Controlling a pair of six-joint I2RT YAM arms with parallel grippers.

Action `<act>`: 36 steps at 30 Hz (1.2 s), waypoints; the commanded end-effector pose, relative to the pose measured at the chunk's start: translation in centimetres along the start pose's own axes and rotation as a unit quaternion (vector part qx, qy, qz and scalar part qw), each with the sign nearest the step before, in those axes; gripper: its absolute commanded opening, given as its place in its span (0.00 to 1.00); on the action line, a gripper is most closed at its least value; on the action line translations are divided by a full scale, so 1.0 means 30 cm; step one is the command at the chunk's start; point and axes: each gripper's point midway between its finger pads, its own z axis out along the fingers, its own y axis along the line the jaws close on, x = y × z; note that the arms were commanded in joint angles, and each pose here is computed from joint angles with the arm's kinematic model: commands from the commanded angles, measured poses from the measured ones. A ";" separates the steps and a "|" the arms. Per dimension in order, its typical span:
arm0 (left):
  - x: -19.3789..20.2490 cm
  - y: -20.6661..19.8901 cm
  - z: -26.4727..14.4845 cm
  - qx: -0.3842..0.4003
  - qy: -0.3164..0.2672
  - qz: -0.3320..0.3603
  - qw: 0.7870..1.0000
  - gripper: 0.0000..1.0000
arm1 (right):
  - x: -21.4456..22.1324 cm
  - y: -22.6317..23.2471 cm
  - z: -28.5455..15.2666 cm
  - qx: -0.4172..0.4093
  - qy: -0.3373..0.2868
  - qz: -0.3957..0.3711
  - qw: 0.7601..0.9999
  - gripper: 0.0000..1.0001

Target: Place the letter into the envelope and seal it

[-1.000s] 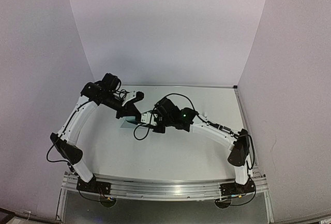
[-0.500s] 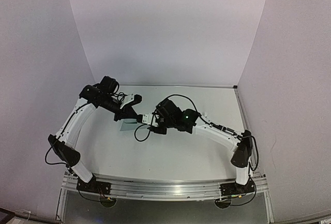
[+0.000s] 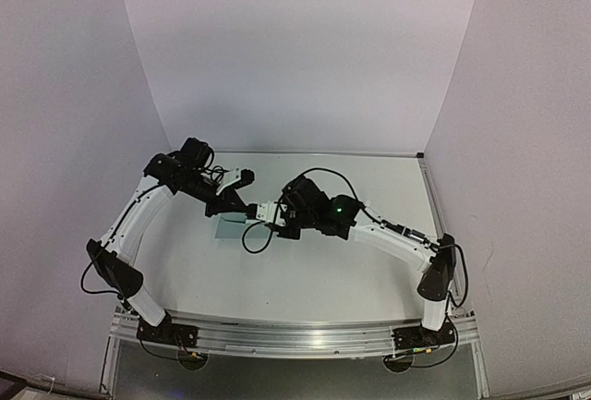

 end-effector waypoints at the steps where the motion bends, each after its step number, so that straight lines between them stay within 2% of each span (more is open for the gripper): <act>1: -0.070 -0.037 -0.062 -0.003 -0.034 0.017 0.999 0.00 | -0.015 -0.038 -0.009 0.030 0.003 -0.020 0.999 0.27; 12: -0.093 -0.042 -0.071 0.002 -0.046 0.015 0.999 0.00 | 0.005 -0.034 0.057 0.025 0.016 -0.032 0.999 0.20; 22: -0.087 -0.049 -0.073 0.004 -0.043 0.015 0.999 0.00 | -0.011 -0.042 0.063 0.027 0.010 -0.029 0.999 0.04; 29: -0.089 -0.052 -0.071 0.007 -0.045 0.016 0.999 0.00 | -0.019 -0.032 0.068 0.017 0.004 -0.019 1.000 0.00; 36: -0.142 -0.077 -0.081 0.029 -0.075 0.011 0.997 0.00 | 0.003 0.005 0.126 -0.011 0.010 -0.008 1.000 0.02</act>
